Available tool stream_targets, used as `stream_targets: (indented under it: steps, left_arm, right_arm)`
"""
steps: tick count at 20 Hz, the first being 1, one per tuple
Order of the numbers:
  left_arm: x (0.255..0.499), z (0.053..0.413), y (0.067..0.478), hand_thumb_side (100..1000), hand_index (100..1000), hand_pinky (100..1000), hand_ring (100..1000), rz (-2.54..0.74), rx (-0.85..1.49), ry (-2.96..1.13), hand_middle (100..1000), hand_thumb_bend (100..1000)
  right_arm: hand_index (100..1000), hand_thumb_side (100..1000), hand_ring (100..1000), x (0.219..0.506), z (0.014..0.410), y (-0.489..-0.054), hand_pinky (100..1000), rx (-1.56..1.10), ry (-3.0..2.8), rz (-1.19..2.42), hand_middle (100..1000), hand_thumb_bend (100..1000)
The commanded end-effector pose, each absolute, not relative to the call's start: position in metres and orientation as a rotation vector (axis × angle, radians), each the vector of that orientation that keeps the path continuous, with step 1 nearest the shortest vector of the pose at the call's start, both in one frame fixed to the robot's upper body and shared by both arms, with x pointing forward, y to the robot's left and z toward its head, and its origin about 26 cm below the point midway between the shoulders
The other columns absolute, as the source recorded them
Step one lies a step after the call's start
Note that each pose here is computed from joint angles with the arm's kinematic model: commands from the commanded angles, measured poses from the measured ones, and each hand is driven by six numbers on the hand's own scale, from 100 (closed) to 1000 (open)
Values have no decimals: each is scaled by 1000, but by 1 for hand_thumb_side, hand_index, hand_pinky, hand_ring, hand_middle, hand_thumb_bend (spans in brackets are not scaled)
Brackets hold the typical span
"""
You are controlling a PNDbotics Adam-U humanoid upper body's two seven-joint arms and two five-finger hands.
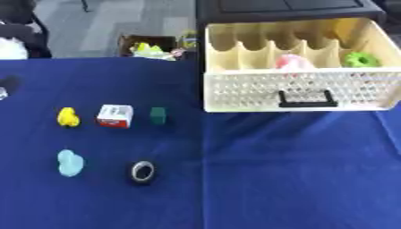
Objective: Pick up objects from table and place into drawer.
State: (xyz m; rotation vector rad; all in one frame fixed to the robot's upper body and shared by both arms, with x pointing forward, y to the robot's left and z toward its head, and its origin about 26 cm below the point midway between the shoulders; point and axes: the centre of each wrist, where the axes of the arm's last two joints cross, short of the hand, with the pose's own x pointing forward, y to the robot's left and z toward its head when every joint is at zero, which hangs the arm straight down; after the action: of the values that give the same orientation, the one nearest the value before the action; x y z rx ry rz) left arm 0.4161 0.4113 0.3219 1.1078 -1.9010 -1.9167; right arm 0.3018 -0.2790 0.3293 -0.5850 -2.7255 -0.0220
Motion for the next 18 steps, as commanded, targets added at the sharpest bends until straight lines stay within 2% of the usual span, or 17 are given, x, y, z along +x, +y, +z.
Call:
stream_targets:
  steps: [1, 3, 6, 8, 9, 10, 11, 14, 15, 18]
  left_arm:
    - [425, 326, 413, 568, 1000, 697, 779, -2011, 1109, -1767, 778, 246]
    - [432, 324, 408, 566, 1000, 694, 777, -2037, 1110, -1715, 778, 284]
    - [441, 323, 397, 574, 1000, 693, 775, -2060, 1114, -1697, 776, 271]
    - [447, 321, 391, 616, 1000, 700, 783, -2072, 1108, -1684, 789, 288]
    - [449, 320, 389, 734, 999, 712, 794, -2082, 1109, -1669, 804, 351]
    - [451, 320, 387, 754, 998, 715, 795, -2092, 1113, -1655, 805, 366]
    - [452, 321, 384, 819, 1000, 722, 801, -2099, 1121, -1646, 812, 403]
    - [457, 322, 379, 892, 1000, 731, 810, -2110, 1149, -1636, 820, 455]
    - [458, 322, 378, 951, 999, 735, 813, -2114, 1158, -1630, 815, 489]
    - [463, 321, 375, 1000, 985, 739, 812, -2128, 1178, -1597, 800, 529]
  right_arm:
    - [861, 1000, 702, 298, 336, -281, 848, -583, -2743, -32, 569, 100]
    - [857, 1000, 701, 298, 335, -281, 849, -577, -2741, -31, 566, 100]
    - [854, 1000, 701, 298, 335, -281, 851, -568, -2737, -29, 565, 100]
    - [854, 1000, 701, 298, 335, -280, 854, -560, -2733, -32, 564, 100]
    - [854, 1000, 700, 299, 334, -280, 855, -555, -2730, -33, 562, 100]
    - [854, 1000, 700, 299, 334, -280, 855, -552, -2728, -33, 562, 100]
    - [853, 1000, 699, 299, 334, -280, 855, -549, -2726, -34, 560, 100]
    - [850, 1000, 698, 299, 333, -280, 856, -544, -2721, -37, 558, 100]
    - [847, 1000, 698, 299, 333, -280, 858, -542, -2720, -39, 556, 100]
    - [843, 1000, 698, 299, 332, -280, 860, -534, -2713, -39, 553, 100]
